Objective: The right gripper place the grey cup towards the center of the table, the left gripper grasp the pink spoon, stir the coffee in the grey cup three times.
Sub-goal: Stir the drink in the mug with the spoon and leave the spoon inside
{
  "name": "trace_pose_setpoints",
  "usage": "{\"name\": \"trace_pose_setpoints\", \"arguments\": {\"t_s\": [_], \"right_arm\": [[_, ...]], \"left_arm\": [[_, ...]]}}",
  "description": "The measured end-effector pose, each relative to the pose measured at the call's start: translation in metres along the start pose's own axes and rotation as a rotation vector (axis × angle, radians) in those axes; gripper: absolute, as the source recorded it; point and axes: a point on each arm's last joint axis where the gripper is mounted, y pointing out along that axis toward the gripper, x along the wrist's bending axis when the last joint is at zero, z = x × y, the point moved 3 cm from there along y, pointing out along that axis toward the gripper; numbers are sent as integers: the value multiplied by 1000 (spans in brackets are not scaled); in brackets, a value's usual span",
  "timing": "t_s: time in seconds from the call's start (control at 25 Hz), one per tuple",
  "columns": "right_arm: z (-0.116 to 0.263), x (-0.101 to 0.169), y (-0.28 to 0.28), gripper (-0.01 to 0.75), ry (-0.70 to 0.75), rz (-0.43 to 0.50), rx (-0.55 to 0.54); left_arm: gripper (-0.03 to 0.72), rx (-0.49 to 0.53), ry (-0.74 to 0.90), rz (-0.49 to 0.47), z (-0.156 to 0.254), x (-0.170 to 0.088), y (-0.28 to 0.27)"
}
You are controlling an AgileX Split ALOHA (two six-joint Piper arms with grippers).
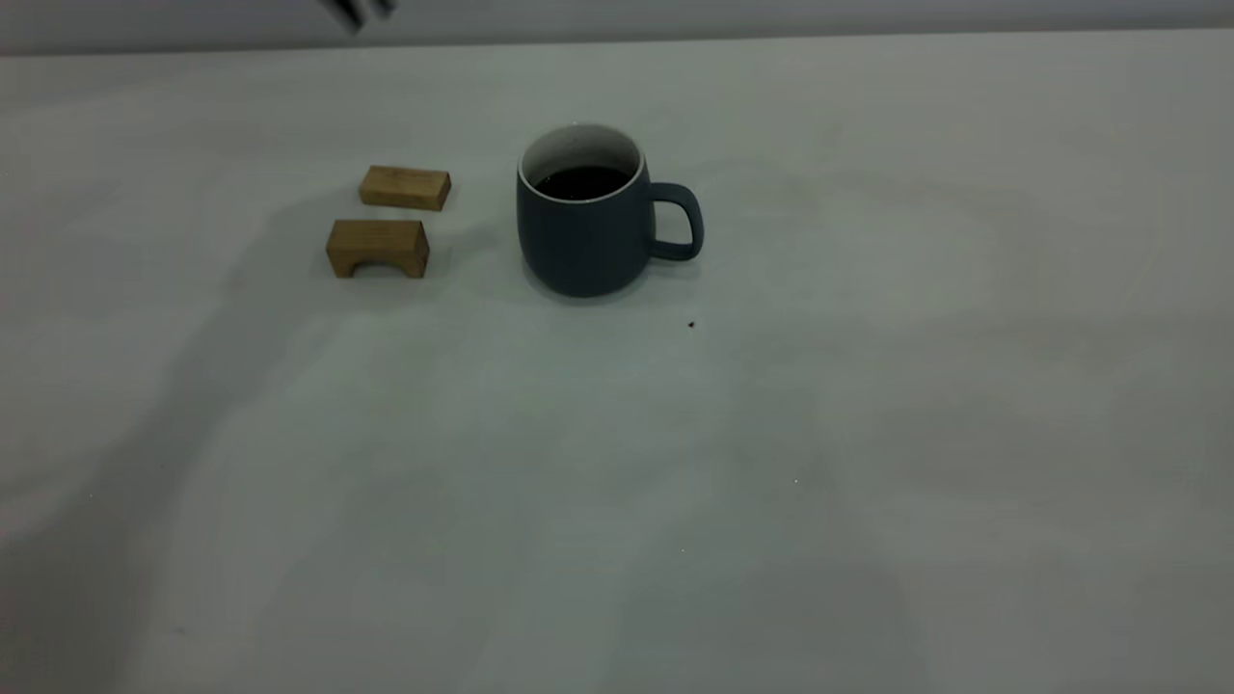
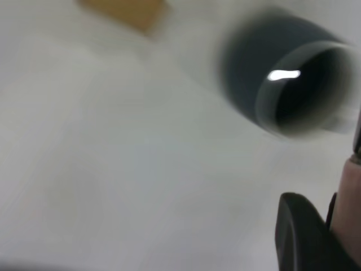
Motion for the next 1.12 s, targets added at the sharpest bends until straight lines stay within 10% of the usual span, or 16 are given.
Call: {"name": "trace_pose_setpoints", "arguments": {"t_s": [0.2,0.6,1.12], "right_arm": [[0,0,0,438,0,0,0],[0,0,0,438,0,0,0],[0,0,0,438,0,0,0]], "left_arm": [[131,272,-446,169,28,-27,-9],[131,690,-761,475,42,-74,-21],[131,760,-1107,528,8,-75,47]]}}
